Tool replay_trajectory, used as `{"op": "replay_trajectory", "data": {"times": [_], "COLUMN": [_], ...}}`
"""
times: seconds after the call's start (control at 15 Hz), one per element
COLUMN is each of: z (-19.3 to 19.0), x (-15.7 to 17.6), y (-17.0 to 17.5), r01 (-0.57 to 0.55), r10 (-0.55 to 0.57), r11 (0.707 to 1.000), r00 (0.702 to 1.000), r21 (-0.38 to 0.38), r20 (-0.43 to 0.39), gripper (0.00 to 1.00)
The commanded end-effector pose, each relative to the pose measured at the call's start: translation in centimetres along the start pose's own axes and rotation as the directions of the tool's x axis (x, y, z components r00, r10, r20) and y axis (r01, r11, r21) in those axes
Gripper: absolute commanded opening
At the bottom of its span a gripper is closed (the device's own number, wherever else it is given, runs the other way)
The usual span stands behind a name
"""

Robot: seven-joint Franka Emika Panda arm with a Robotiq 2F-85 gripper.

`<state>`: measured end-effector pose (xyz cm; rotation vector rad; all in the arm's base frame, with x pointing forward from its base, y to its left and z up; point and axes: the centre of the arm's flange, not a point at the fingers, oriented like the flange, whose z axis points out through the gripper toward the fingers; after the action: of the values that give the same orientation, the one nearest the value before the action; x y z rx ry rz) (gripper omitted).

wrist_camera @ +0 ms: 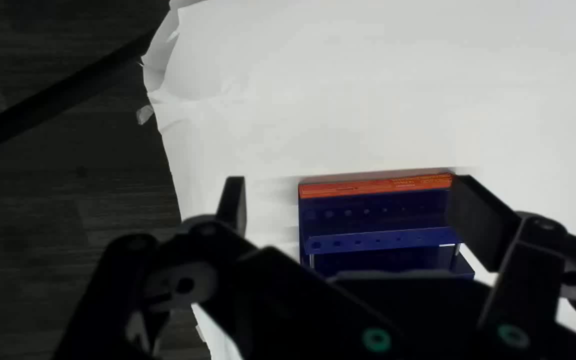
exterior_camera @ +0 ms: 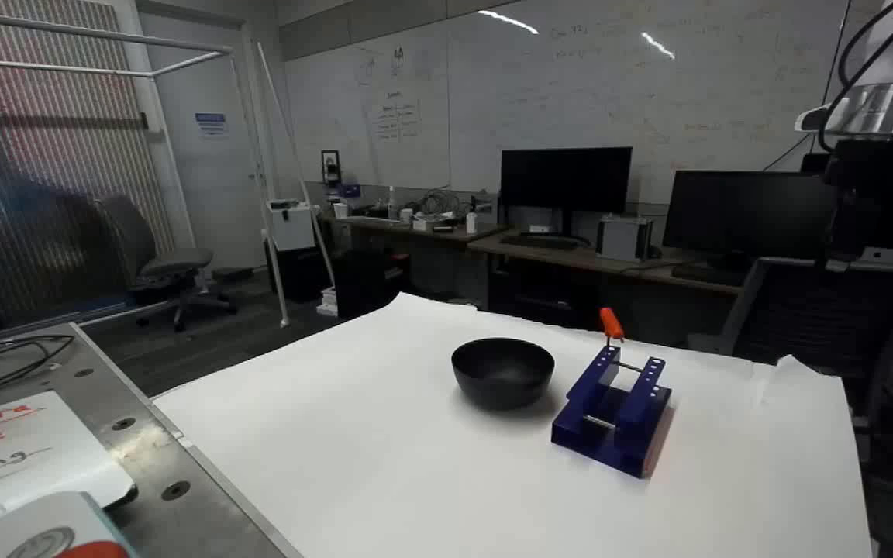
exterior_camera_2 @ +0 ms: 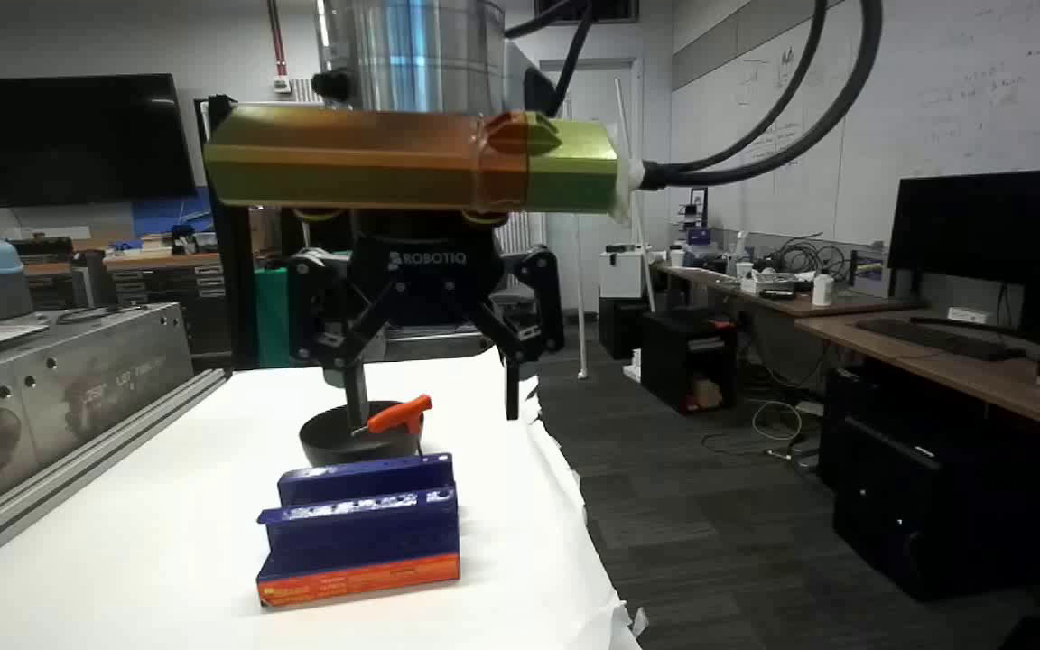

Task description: Put the red object in the bowl

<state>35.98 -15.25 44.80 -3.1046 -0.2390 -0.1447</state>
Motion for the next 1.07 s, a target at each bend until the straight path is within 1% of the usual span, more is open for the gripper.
{"op": "replay_trajectory", "data": {"times": [0.0, 0.13, 0.27, 0.53, 0.8, 0.93, 1.0], "z": [-0.2, -0.4, 0.9, 3.6, 6.0, 7.3, 7.9], "x": [0.1, 0.1, 2.2, 8.0, 14.1, 16.8, 17.9], "y": [0.1, 0.1, -1.1, -6.3, -11.6, -13.4, -14.0], "r01": [0.000, -0.001, -0.038, -0.101, -0.171, -0.197, -0.218], "r10": [0.000, 0.001, 0.038, 0.106, 0.178, 0.204, 0.227], "r11": [1.000, 1.000, 0.999, 0.994, 0.983, 0.978, 0.973], "r00": [1.000, 1.000, 0.999, 0.990, 0.978, 0.969, 0.965], "r21": [-0.002, -0.004, -0.007, -0.048, -0.071, -0.067, -0.076], "r20": [-0.003, -0.009, 0.016, 0.095, 0.112, 0.136, 0.131], "gripper": [1.00, 1.00, 1.00, 1.00, 1.00, 1.00, 1.00]}}
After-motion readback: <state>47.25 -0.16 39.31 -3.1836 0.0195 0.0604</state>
